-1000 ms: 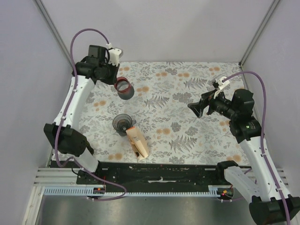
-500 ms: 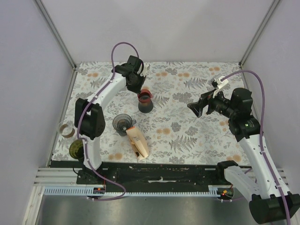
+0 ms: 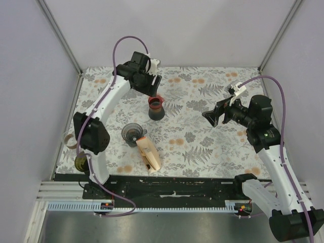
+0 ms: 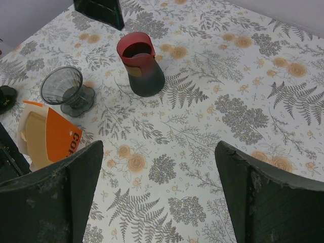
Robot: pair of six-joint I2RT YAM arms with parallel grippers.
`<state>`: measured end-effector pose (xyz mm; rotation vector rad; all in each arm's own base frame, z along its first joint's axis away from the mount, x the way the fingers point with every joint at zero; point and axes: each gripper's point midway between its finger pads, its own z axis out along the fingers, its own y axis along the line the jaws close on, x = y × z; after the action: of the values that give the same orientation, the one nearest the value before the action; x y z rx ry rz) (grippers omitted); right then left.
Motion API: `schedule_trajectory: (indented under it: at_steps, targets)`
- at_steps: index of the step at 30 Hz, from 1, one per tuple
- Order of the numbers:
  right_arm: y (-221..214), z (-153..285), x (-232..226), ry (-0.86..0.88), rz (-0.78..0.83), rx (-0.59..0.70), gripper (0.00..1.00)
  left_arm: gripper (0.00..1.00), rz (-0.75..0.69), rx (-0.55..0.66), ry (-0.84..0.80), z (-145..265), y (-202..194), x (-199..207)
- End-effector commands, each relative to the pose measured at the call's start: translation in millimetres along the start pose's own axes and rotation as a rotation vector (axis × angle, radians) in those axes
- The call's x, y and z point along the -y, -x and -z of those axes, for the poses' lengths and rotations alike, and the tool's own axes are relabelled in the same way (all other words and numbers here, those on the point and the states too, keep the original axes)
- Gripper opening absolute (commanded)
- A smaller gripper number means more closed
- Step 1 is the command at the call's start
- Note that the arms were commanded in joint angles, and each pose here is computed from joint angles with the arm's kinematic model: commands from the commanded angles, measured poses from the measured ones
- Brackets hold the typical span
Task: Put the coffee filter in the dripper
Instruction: Place the coffee server at the center of the board, then pick up the coffee dripper from the corner of the board.
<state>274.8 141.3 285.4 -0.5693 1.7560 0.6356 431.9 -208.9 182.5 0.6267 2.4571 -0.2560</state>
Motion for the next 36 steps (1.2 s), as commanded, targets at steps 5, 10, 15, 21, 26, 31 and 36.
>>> schedule_trajectory:
  at_steps: [5, 10, 15, 21, 26, 31, 36]
  targets:
    - [12.4, 2.9, -8.3, 0.031, 0.025, 0.030, 0.98, 0.82, -0.181, 0.067, 0.112, 161.9, -53.1, -50.0]
    - [14.3, 0.2, -12.9, 0.062, 0.015, 0.027, 0.98, 0.80, -0.116, -0.066, 0.283, 210.2, -163.0, -107.5]
    - [14.2, -1.5, -15.0, 0.074, 0.008, 0.024, 0.98, 0.74, -0.101, -0.261, 0.446, 225.1, -266.6, -124.4]
    - [17.3, -1.2, -21.0, 0.101, 0.011, 0.032, 0.98, 0.72, -0.010, -0.354, 0.497, 222.4, -325.2, -122.4]
    - [20.3, 4.2, -26.7, 0.110, 0.025, 0.051, 0.98, 0.73, 0.107, -0.341, 0.443, 206.1, -341.0, -115.7]
    - [25.5, 10.0, -35.5, 0.139, 0.058, 0.093, 0.98, 0.72, 0.186, -0.340, 0.455, 198.5, -351.5, -121.4]
    - [29.3, 11.7, -40.6, 0.159, 0.038, 0.105, 0.98, 0.66, 0.212, -0.439, 0.520, 196.0, -381.8, -141.4]
